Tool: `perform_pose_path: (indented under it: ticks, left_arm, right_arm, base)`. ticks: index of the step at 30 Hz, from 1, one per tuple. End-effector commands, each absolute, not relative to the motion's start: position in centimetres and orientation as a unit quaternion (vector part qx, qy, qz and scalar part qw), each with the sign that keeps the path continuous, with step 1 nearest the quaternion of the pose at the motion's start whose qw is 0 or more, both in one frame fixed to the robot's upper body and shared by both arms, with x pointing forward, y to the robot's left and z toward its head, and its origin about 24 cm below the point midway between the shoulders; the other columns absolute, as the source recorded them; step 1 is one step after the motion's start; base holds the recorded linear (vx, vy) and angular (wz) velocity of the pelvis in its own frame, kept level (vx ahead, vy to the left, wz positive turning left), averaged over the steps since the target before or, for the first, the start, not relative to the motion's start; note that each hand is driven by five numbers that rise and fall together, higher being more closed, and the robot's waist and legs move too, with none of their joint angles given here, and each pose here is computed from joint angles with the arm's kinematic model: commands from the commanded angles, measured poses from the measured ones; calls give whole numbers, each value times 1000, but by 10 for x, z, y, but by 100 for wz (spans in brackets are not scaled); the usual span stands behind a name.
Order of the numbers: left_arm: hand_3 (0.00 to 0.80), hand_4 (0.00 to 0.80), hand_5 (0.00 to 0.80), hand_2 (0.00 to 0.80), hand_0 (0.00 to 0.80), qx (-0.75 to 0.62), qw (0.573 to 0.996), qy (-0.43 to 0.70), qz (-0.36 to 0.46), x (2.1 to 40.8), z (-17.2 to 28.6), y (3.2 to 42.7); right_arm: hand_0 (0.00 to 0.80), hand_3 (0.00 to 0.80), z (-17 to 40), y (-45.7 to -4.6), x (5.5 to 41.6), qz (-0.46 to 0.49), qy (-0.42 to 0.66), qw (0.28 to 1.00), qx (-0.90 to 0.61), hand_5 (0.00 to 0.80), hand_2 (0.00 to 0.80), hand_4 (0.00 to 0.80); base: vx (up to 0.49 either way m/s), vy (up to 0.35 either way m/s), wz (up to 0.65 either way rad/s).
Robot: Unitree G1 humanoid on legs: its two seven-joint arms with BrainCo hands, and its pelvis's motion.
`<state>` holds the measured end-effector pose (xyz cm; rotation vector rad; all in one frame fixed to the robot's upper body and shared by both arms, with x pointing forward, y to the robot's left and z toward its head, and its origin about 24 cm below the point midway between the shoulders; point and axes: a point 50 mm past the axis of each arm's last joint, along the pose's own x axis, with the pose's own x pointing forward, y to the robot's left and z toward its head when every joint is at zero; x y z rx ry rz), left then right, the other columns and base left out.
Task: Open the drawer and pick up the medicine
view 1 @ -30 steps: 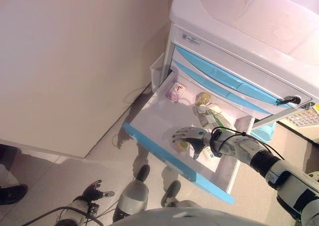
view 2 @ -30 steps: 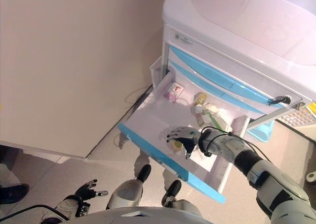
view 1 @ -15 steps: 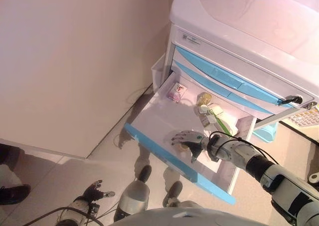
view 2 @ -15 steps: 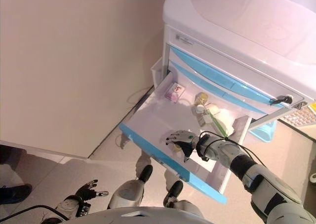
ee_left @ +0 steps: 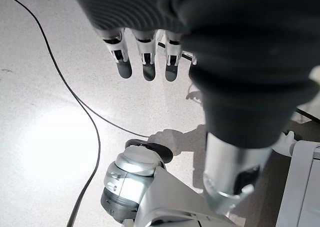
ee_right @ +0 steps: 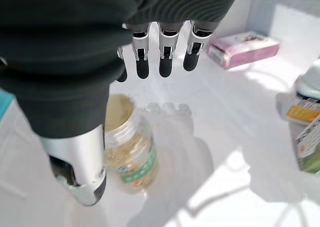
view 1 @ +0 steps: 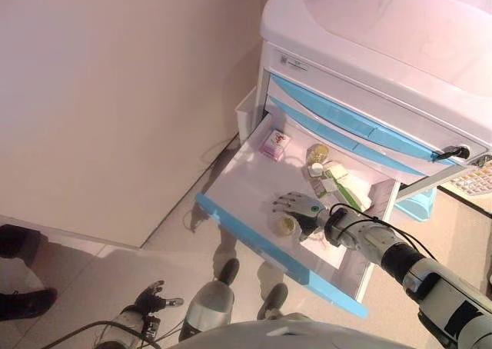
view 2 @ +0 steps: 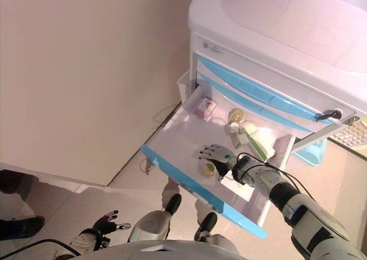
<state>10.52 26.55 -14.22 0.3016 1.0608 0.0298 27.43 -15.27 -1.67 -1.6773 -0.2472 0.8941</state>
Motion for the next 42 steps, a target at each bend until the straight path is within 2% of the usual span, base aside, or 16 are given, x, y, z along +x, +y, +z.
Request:
perform_pose_path:
  ticks: [1,20,34,35,36,37,38,42]
  left_arm:
    - [0,0,0,0,0,154,845,512,7,97,-146,263]
    - [0,0,0,0,0,161,844,511,10,100,-144,266]
    - [0,0,0,0,0,162,844,512,9,100,-144,266]
    - [0,0,0,0,0,162,844,512,9,100,-144,266]
    - [0,0,0,0,0,163,844,511,9,101,-144,266]
    - [0,0,0,0,0,164,844,511,9,101,-144,265]
    - [0,0,0,0,0,163,844,511,8,100,-145,266]
    - [0,0,0,0,0,163,844,511,8,100,-144,266]
  right_arm:
    - [0,0,-13,-146,274,372,-135,575,-716,0,0,0]
    - [0,0,-19,-139,268,416,-119,565,-702,0,0,0]
    - [0,0,-24,-139,266,411,-114,571,-701,0,0,0]
    - [116,116,-24,-139,266,411,-113,572,-701,116,116,116]
    - [405,405,-24,-138,267,410,-113,572,-701,405,405,405]
    - [568,568,-24,-138,267,410,-114,572,-702,568,568,568]
    - [800,800,-25,-139,267,409,-114,572,-702,800,800,800]
    - [800,800,-25,-139,267,408,-115,570,-703,800,800,800]
  base:
    - [0,0,0]
    - [0,0,0]
    - [0,0,0]
    - [0,0,0]
    - [0,0,0]
    - [0,0,0]
    - [0,0,0]
    - [0,0,0]
